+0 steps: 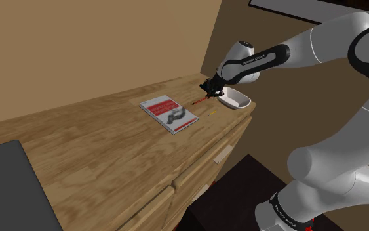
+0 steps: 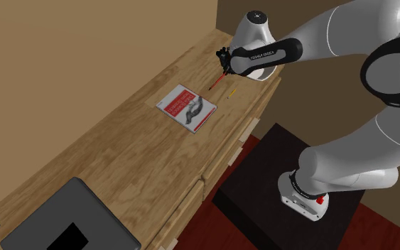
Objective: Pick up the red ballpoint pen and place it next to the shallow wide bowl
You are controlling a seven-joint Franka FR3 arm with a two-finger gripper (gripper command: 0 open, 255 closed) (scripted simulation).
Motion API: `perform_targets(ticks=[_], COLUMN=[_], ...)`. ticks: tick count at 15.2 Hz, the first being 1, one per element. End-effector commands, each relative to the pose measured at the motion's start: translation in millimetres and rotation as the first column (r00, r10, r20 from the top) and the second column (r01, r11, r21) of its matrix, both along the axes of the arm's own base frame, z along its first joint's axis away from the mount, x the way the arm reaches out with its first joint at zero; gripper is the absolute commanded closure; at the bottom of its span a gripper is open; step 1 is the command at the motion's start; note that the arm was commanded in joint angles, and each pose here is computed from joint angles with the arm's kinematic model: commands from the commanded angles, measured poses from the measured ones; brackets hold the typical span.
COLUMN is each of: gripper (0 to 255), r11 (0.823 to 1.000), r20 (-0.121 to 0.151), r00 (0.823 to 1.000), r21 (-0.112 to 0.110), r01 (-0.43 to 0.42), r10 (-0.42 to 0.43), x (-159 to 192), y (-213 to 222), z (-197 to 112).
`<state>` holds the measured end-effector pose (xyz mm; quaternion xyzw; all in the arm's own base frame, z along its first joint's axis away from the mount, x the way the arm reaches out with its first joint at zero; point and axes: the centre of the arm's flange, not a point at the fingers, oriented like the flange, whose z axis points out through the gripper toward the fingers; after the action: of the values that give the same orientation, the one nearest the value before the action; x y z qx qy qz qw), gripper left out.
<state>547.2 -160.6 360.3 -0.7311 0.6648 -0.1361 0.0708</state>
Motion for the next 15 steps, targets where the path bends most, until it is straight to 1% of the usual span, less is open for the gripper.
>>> perform_targets(ticks=[1,9,10,15], gripper=[255,255,0,0], r11=[1.0,1.0,1.0,1.0], r20=[0.0,0.0,0.0,0.0], r00=[1.0,1.0,1.0,1.0], r21=[0.0,0.0,0.0,0.0], r01=[0.0,0.0,0.0,0.0], r10=[0.0,0.0,0.0,0.0], x=[0.9,0.9,0.9,0.9], y=[0.0,0.0,0.0,0.0], z=[-11.7,-11.7,-11.7,-11.7])
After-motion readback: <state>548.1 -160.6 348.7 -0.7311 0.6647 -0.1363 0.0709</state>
